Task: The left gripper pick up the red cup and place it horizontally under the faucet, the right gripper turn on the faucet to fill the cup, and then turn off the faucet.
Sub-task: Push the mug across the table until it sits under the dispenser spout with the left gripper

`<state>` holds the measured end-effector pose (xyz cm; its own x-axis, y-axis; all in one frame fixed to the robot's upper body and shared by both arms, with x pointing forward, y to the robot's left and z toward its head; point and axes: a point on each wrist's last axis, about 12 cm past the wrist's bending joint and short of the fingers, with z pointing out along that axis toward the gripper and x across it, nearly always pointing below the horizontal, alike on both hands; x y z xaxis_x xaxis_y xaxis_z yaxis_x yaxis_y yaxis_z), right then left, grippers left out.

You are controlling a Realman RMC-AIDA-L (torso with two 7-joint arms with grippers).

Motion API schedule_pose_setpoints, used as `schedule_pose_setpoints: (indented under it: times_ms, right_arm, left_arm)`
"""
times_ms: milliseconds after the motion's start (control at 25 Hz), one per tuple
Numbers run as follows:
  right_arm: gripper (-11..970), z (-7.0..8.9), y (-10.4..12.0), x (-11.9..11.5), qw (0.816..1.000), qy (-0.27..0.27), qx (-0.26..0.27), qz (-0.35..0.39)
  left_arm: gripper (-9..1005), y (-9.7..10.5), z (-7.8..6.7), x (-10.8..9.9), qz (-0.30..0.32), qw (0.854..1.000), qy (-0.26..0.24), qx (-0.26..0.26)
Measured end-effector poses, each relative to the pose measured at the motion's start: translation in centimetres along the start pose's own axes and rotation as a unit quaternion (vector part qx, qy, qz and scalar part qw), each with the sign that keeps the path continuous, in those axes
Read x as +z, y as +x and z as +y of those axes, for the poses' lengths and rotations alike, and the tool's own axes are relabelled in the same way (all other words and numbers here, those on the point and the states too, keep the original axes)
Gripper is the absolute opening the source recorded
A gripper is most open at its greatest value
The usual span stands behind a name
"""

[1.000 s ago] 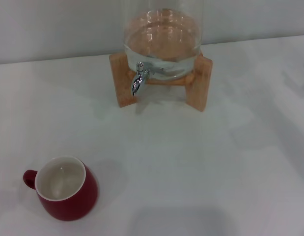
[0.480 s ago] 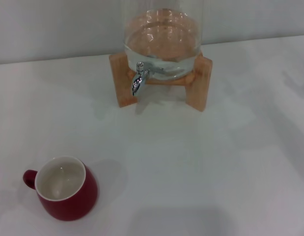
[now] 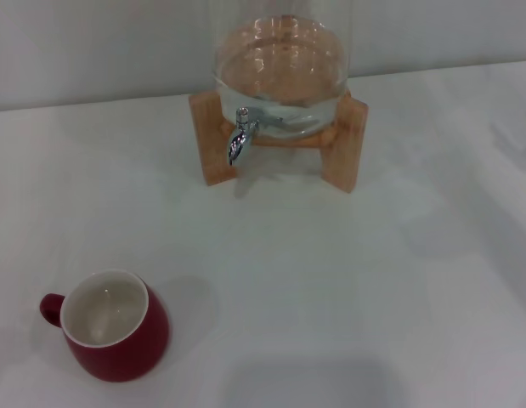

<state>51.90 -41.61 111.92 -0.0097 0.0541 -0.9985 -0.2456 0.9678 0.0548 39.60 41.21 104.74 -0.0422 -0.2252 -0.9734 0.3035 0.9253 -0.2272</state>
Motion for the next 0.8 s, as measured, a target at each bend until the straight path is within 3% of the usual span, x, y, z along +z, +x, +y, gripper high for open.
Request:
schedule_pose_setpoints:
  times_ms: [280, 800]
  right_arm:
    - [795, 0.1, 0.0, 0.1, 1.0, -0.002, -0.001, 0.0]
    - [796, 0.0, 0.0, 0.0, 1.0, 0.0, -0.001, -0.001]
  left_arm:
    - [889, 0.5, -0.4, 0.4, 0.009, 1.0, 0.008, 0.006]
    - [890, 4.5, -3.3, 1.6, 0.025, 0.998, 0.018, 0.055]
